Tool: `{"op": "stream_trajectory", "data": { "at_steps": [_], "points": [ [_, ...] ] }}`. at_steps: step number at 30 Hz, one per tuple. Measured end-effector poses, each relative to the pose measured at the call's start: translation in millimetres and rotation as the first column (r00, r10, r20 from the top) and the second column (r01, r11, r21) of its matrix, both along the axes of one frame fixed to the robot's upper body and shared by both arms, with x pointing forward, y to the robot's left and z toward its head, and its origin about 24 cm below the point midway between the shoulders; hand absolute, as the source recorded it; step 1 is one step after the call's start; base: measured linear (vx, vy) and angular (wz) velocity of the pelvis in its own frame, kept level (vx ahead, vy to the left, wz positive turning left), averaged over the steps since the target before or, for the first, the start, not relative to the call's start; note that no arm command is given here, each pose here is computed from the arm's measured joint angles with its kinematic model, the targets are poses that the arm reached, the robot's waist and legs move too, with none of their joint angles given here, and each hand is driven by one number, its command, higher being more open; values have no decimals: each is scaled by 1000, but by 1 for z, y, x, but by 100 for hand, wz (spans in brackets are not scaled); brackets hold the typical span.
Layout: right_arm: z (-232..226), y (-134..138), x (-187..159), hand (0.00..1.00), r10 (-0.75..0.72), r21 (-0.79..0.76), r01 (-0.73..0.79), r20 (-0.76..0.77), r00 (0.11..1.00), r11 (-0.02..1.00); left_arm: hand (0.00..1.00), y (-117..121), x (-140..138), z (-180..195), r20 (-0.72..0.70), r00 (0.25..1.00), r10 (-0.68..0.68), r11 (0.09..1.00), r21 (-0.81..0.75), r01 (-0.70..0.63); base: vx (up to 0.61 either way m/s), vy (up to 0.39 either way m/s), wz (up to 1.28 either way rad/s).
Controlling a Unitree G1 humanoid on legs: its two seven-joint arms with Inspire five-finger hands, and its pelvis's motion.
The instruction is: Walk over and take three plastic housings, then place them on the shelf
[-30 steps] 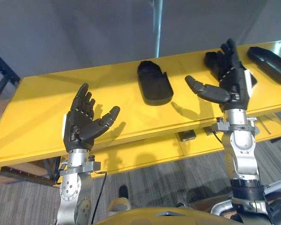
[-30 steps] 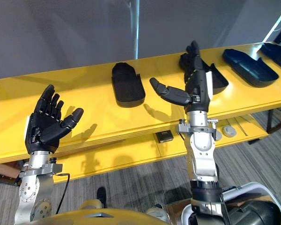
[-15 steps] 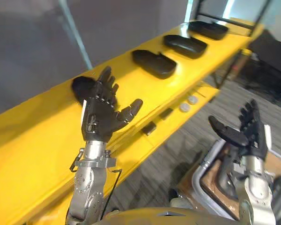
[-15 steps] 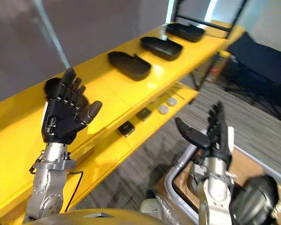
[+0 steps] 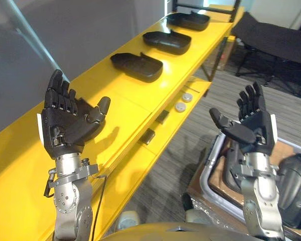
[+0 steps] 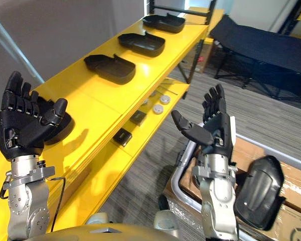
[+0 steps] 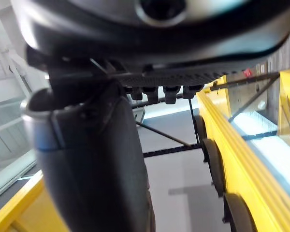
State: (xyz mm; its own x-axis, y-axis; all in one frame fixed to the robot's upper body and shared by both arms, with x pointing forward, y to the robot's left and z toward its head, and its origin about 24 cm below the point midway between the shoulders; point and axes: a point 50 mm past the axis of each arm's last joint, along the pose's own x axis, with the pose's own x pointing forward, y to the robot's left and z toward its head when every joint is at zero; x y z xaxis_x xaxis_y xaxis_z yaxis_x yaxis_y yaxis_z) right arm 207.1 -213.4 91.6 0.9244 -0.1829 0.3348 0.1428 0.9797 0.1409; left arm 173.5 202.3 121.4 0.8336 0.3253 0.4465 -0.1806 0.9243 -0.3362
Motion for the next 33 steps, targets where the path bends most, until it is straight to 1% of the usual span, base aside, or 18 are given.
{"op": "stream_trajectory", "data": {
  "at_steps": [3,5,7,9,11,13,15,17,19,20,23,25,27,28,30,31,33],
  "points": [
    [-8,7,6,100,17,28,-15,-46,999,1000,100,0,0,4,33,999,7,1000,-6,-7,-38,156,11],
    [-19,8,0,100,-5,58,11,-96,995,998,100,-3,0,3,34,999,1,1000,-18,0,-61,108,-1],
    [-34,8,-14,100,-44,98,61,-162,986,993,100,-12,1,4,44,999,-25,999,-42,27,-115,128,-11],
    [-44,7,-28,100,-55,110,80,-212,976,991,100,-16,1,3,44,998,-50,997,-49,53,-178,164,-44],
    [-51,10,-35,100,-23,120,53,-238,971,991,100,-14,-1,5,52,998,-44,998,-50,47,-268,156,-120],
    [-44,20,-26,100,72,129,-48,-187,980,990,100,-5,0,5,44,999,15,999,-40,-13,-368,52,-154],
    [-35,29,-14,100,137,132,-119,-137,981,984,100,2,-1,5,40,998,47,998,-33,-45,-282,1,-71],
    [-32,39,-3,100,166,132,-151,-111,980,980,100,5,-3,3,39,997,60,998,-38,-58,-203,-109,-36],
    [-41,53,3,100,177,134,-157,-154,972,978,100,5,-6,-1,24,997,67,997,-51,-66,-178,-261,-43],
    [-51,62,3,100,185,128,-162,-201,962,979,100,5,-10,-5,8,999,49,997,-64,-49,-116,-258,-45],
    [-61,68,-3,100,190,108,-168,-252,949,980,100,6,-15,-11,-13,1000,28,994,-102,-29,-147,-436,-46],
    [-66,61,-8,100,170,81,-153,-292,941,985,100,4,-17,-21,-46,999,17,984,-177,-25,-125,-450,-80],
    [-72,45,-15,100,150,44,-143,-330,932,989,100,-3,-20,-31,-91,996,16,972,-233,-37,-51,-466,-86],
    [-71,34,-16,100,124,20,-125,-337,933,992,100,-4,-20,-34,-107,994,21,968,-246,-47,-42,-382,-48],
    [-70,20,-18,100,85,14,-85,-333,939,996,100,-3,-20,-34,-100,995,17,957,-286,-45,-76,-333,-30],
    [-69,14,-19,100,61,9,-62,-330,942,998,100,-3,-18,-35,-95,995,9,948,-315,-38,-88,-271,-28],
    [-68,4,-21,100,37,-22,-48,-334,942,999,100,-8,-18,-43,-122,992,-20,947,-322,-20,-100,-116,-14]
  ]
}}
